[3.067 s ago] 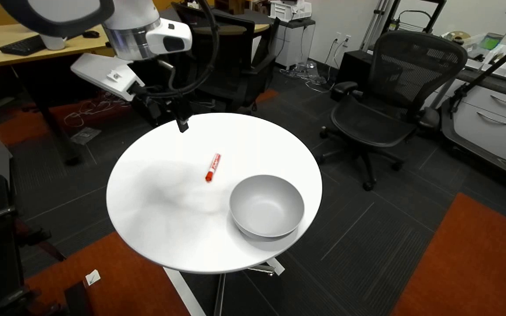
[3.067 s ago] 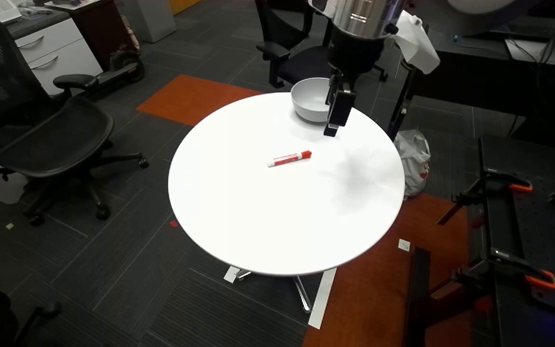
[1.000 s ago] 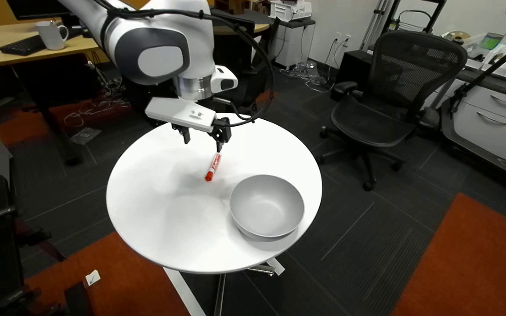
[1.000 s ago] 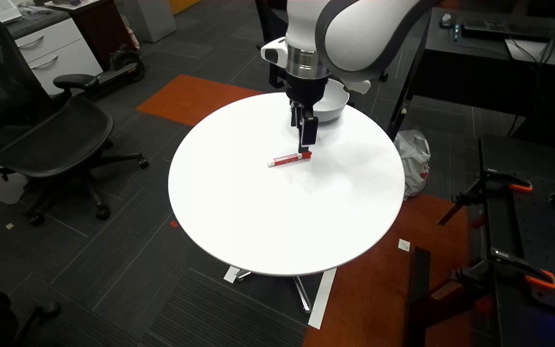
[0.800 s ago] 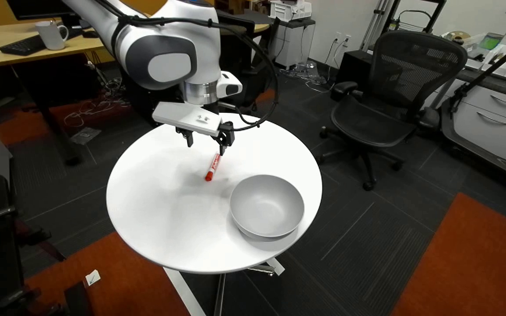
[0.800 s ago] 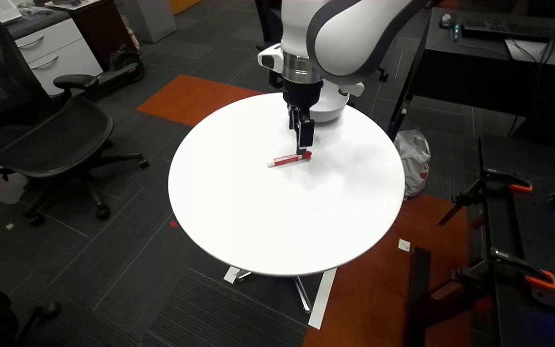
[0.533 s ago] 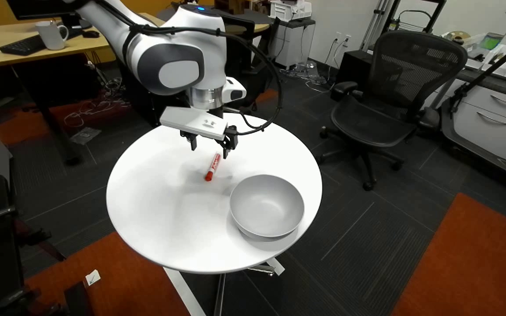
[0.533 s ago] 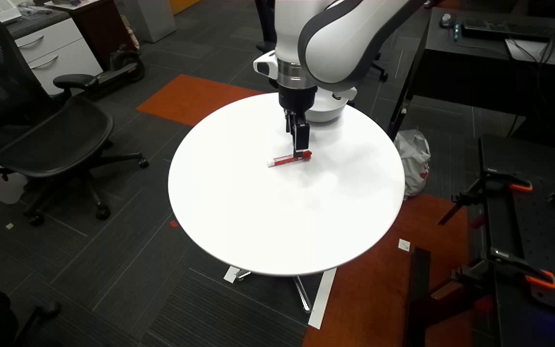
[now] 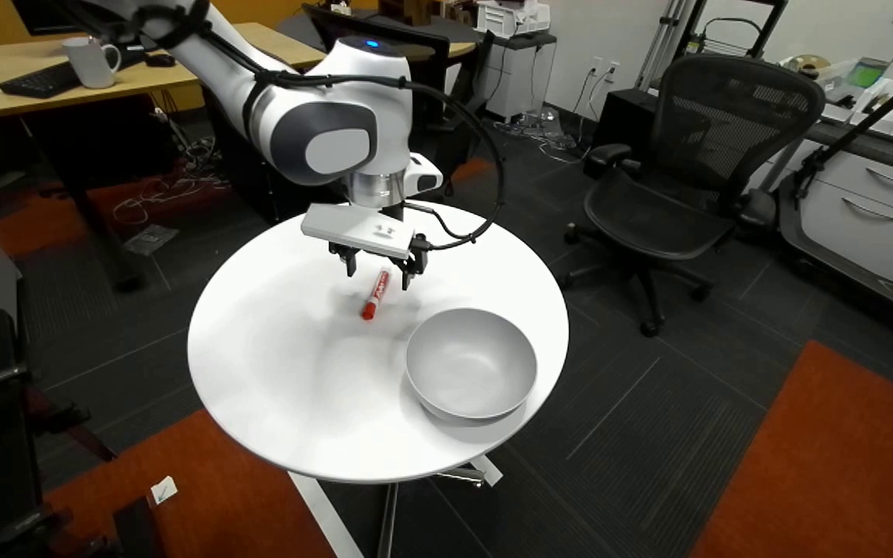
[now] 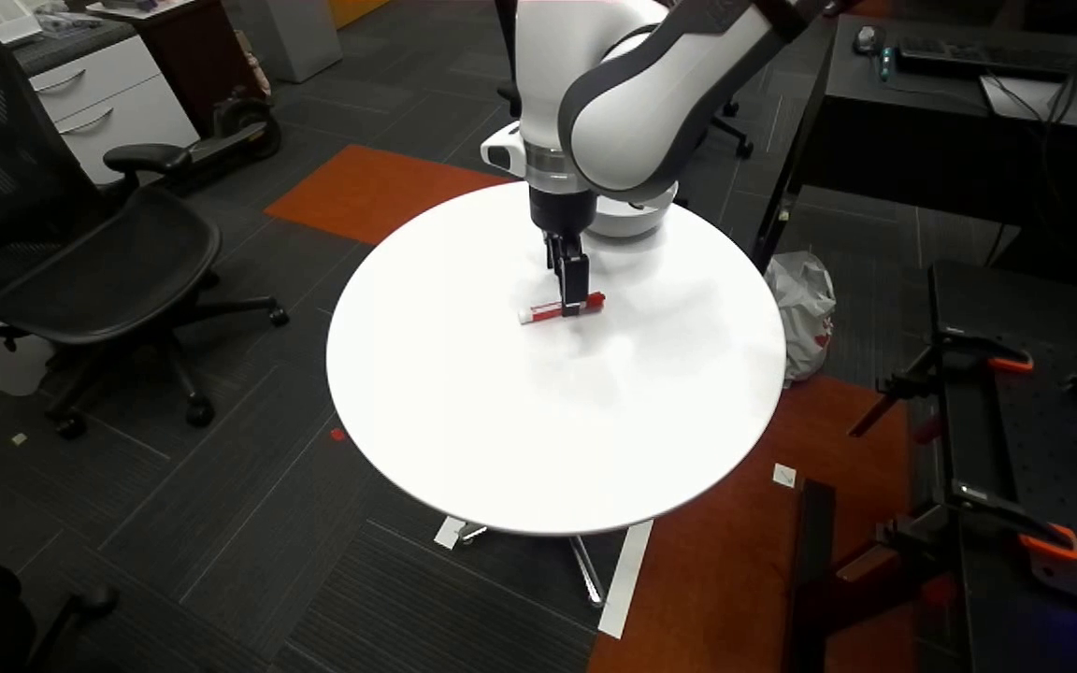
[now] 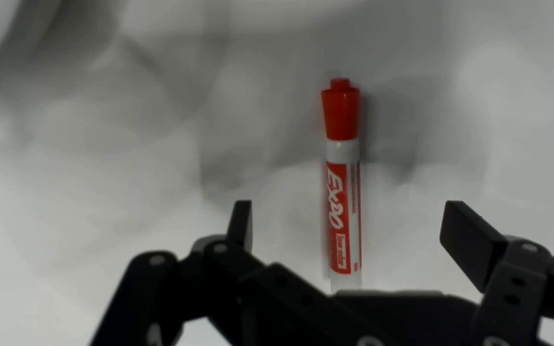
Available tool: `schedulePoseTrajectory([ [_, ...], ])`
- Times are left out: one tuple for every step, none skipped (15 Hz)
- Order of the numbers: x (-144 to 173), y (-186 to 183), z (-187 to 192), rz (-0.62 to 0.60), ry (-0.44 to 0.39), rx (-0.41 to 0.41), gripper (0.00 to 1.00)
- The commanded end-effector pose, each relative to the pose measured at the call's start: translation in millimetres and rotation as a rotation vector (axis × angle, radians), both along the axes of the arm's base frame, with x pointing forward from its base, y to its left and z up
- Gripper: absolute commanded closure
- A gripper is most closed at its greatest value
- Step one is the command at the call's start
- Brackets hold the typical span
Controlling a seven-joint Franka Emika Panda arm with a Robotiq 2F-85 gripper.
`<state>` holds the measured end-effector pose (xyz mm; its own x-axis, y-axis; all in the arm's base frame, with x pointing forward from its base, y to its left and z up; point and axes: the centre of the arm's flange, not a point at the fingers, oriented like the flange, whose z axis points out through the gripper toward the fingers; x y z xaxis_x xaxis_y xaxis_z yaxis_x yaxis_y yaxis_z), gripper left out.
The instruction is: Put the marker in the bowl
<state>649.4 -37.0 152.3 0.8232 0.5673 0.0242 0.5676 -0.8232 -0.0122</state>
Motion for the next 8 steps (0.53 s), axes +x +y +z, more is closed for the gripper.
schedulePoseTrajectory([
  [15.8,-2.8,-4.2,0.021,0.028,-0.001,0.00],
  [17.1,-2.9,-6.3,0.021,0.033,0.000,0.00],
  [17.9,-3.5,-7.9,0.022,0.038,0.001,0.00],
  [18.7,-3.9,-9.6,0.021,0.044,0.002,0.00],
  [19.3,-4.2,-10.9,0.021,0.049,0.003,0.00],
  [20.1,-4.4,-12.5,0.020,0.053,0.004,0.00],
  [20.5,-4.5,-14.1,0.020,0.058,0.004,0.00],
  [20.9,-4.3,-15.8,0.020,0.063,0.005,0.00],
])
